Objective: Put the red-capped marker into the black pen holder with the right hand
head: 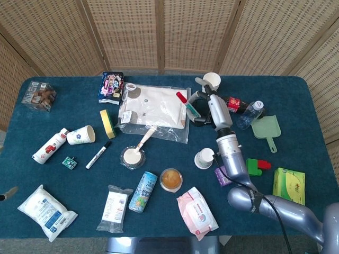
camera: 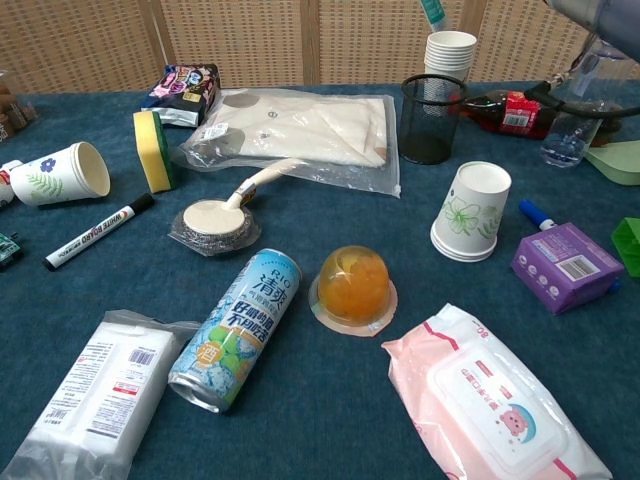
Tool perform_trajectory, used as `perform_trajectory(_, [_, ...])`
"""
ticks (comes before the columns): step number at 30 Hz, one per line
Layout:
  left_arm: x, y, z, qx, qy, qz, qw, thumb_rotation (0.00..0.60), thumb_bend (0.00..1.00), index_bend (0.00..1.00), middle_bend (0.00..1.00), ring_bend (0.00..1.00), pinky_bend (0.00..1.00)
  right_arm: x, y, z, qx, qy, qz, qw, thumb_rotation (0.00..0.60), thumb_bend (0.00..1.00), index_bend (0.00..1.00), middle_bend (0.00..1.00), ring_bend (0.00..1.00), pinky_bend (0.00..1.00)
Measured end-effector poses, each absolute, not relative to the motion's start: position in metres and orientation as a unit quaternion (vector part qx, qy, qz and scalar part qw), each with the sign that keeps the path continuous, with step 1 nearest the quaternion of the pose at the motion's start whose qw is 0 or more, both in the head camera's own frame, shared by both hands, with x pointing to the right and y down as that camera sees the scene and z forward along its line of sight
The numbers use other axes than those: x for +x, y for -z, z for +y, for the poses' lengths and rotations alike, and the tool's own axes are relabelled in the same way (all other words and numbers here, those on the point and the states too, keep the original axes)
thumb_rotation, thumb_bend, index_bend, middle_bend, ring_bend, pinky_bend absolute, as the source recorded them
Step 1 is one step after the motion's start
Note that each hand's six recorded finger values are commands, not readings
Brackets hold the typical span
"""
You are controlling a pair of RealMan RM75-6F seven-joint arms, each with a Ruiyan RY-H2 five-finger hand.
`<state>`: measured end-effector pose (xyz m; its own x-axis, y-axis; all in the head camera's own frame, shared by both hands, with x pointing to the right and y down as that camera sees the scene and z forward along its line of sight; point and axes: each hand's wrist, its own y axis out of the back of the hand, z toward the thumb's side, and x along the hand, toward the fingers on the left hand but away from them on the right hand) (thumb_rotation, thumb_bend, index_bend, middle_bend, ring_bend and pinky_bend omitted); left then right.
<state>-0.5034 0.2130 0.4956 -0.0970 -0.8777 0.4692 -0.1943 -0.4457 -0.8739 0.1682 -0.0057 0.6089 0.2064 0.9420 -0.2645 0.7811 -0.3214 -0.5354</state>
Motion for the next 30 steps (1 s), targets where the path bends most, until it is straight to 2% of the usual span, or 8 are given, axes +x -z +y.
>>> perform_trajectory(6, [-0.504, -0.498, 0.212, -0.609, 0.597, 0.44, 0.28, 0.6, 0.05, 0.0, 0.0, 0.0, 0.0, 0.174, -0.625, -0.023, -0.746, -0.284, -0.591, 0.116, 0.6, 0.45, 0.65, 0.16, 0.0, 0.12])
perform_trajectory(17, [-0.507, -0.502, 0.209, -0.603, 0.605, 0.441, 0.276, 0.6, 0.05, 0.0, 0.0, 0.0, 0.0, 0.193, -0.664, -0.047, -0.711, -0.305, -0.628, 0.082, 0.6, 0.46, 0.66, 0.14, 0.0, 0.12])
perform_trajectory(30, [-0.508, -0.512, 0.204, -0.597, 0.619, 0.435, 0.266, 0.6, 0.05, 0.0, 0.0, 0.0, 0.0, 0.188, -0.703, -0.042, -0.705, -0.316, -0.631, 0.069, 0.6, 0.46, 0.66, 0.12, 0.0, 0.12])
